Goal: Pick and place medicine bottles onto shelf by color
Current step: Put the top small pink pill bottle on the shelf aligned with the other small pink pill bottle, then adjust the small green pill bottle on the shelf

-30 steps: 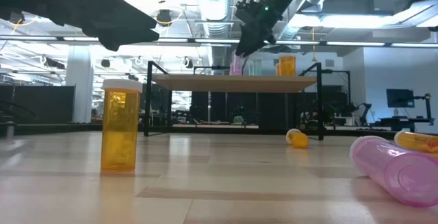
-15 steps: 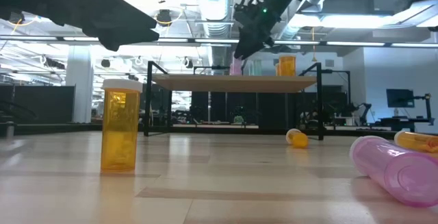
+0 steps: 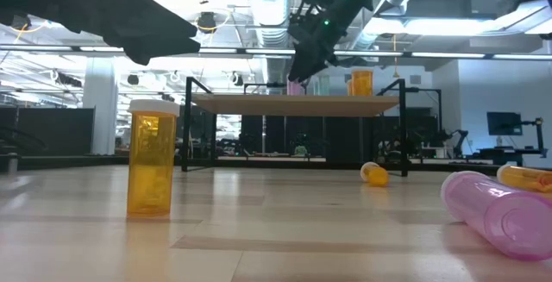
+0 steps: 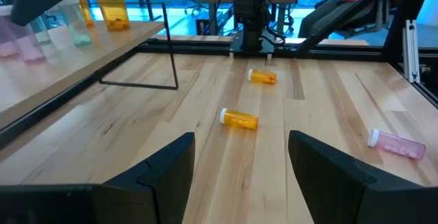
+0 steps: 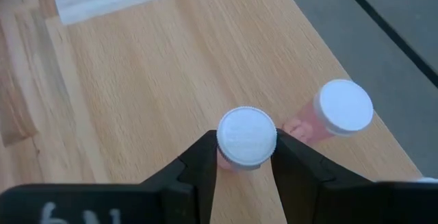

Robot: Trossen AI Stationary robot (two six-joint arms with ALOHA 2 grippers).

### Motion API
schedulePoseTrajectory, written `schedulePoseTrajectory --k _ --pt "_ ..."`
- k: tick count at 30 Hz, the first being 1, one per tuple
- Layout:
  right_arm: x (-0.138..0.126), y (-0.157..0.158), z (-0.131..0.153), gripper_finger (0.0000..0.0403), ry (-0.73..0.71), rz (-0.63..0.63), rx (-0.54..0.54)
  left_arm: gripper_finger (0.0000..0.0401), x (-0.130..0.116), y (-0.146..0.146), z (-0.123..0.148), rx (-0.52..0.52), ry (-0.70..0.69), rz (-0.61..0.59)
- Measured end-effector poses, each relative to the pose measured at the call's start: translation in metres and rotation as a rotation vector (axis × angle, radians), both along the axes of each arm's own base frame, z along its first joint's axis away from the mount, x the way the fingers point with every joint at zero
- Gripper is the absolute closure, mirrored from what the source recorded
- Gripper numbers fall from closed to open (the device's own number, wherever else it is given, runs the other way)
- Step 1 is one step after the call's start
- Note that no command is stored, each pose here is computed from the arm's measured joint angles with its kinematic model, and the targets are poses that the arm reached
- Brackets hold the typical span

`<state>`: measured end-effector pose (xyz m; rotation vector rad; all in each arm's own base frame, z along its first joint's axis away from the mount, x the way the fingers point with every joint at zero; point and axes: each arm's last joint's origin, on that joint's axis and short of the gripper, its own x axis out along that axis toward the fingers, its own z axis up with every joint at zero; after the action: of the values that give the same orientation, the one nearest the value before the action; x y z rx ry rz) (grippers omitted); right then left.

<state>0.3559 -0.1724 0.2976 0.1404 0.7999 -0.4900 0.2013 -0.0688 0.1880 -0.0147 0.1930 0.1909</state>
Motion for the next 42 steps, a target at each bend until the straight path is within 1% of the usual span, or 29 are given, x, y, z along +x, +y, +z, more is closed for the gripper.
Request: schedulePoseTrajectory --k 19,24,29,33,36,42 --pt "-0.002 0.001 -0.004 0.0245 0.029 0.001 0.014 0.0176 0.000 0.000 0.000 -0.002 0.000 0.000" --pt "-0.002 0.001 -0.004 0.0230 0.029 0.001 0.014 0.0176 0.000 0.000 0.000 -0.002 0.000 0.000" --pt "-0.001 0.001 -0.003 0.0202 0.029 0.006 0.009 0.0176 0.000 0.000 0.000 -0.002 0.000 0.000" --pt "-0.001 0.001 0.009 0.0174 0.020 0.006 0.005 0.0176 0.000 0.000 0.000 -0.002 0.000 0.000" --pt "-0.002 0.002 0.021 0.0161 0.015 0.008 0.003 0.0176 0.000 0.000 0.000 -0.002 0.000 -0.001" --pt "-0.005 0.007 0.044 0.0156 0.029 0.013 0.013 0.0176 0.000 0.000 0.000 -0.002 0.000 -0.001"
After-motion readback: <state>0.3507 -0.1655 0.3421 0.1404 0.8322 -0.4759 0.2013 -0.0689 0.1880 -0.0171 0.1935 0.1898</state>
